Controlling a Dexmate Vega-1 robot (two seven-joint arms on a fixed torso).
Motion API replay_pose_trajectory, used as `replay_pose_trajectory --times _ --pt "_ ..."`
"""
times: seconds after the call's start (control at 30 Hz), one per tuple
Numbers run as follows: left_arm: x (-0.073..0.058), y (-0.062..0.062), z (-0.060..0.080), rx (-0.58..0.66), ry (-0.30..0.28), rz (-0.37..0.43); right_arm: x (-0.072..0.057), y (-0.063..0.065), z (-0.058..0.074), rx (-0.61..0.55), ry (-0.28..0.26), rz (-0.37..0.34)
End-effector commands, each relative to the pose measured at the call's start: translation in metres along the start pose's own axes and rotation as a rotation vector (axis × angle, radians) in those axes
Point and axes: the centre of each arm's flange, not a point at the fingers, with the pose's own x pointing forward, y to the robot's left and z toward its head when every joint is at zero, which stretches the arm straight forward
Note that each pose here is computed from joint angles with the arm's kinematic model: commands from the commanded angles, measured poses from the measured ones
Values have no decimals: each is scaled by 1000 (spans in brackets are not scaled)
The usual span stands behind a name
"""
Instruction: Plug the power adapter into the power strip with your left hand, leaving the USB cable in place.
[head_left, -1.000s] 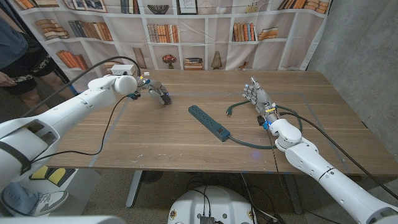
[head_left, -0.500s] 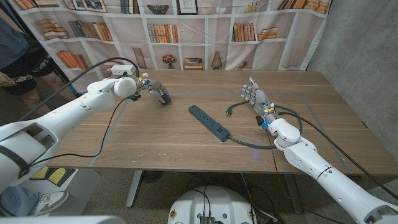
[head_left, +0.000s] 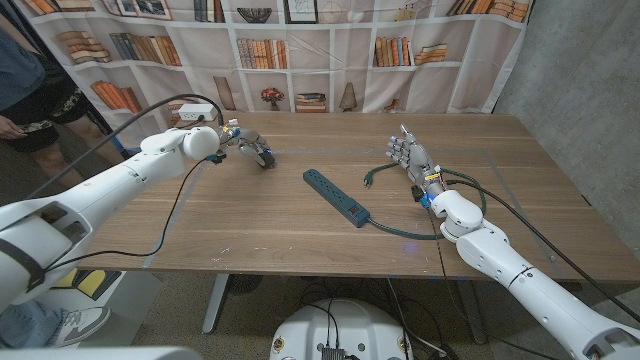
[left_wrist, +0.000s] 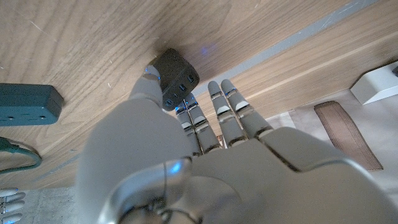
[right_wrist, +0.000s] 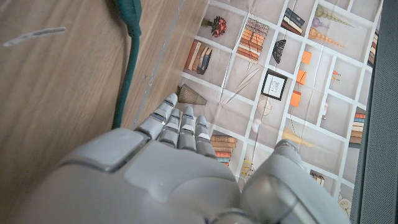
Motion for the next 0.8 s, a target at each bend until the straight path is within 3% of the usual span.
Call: replay_pose_trajectory --times 0.03,0.43,0.8 --pt "2 -2 0 -13 -1 3 0 0 -2 -4 2 6" --pt "13 -6 -2 -35 -6 -6 -1 -2 -4 0 16 -3" --pt "12 -4 -4 -86 -8 35 1 -2 -6 5 17 -2"
